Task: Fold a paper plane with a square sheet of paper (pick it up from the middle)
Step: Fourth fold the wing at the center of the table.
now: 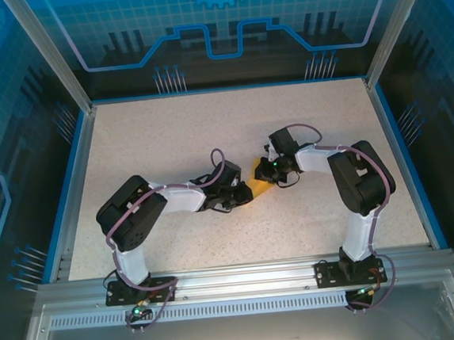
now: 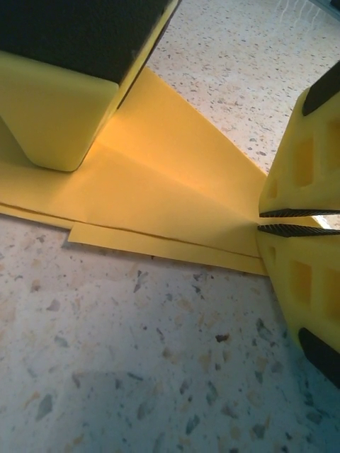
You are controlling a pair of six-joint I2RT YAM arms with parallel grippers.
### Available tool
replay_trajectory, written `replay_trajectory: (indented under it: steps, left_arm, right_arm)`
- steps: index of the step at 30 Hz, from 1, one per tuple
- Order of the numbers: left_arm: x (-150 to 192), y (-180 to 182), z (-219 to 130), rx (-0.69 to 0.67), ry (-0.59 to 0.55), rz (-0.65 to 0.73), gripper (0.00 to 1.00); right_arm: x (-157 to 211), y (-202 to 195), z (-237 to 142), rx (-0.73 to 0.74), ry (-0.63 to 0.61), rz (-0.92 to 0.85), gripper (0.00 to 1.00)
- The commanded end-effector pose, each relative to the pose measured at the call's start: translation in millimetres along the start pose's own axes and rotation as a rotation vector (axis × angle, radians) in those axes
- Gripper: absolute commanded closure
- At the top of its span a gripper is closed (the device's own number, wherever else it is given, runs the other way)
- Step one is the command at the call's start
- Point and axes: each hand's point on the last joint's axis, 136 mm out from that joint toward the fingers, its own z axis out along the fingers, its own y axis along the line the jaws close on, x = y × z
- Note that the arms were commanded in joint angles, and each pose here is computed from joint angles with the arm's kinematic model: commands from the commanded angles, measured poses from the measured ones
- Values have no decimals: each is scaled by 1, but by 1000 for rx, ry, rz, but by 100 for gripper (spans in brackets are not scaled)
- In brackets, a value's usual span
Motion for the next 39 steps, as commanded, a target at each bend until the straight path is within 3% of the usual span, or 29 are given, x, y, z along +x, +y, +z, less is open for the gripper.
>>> replay_trajectory:
  steps: [1,12,20,25,39]
  left_arm:
    - [48,56,-8,-220,163,-42,85]
    - [46,41,-33,-209,164,21,90]
    - [-3,-4,-56,-71,-51,60,87]
    - [-18,-28,-42,33,-89,54,87]
    - [-26,-25,-1,14,-61,54,87]
  right_arm:
    - [24,-50,16,175,72,68,87]
    - [25,-52,18,187,79,69,87]
    - [21,-42,15,156,72,55,86]
    - [15,-30,11,114,55,38,86]
    - [3,3,-6,-16,7,-20,84]
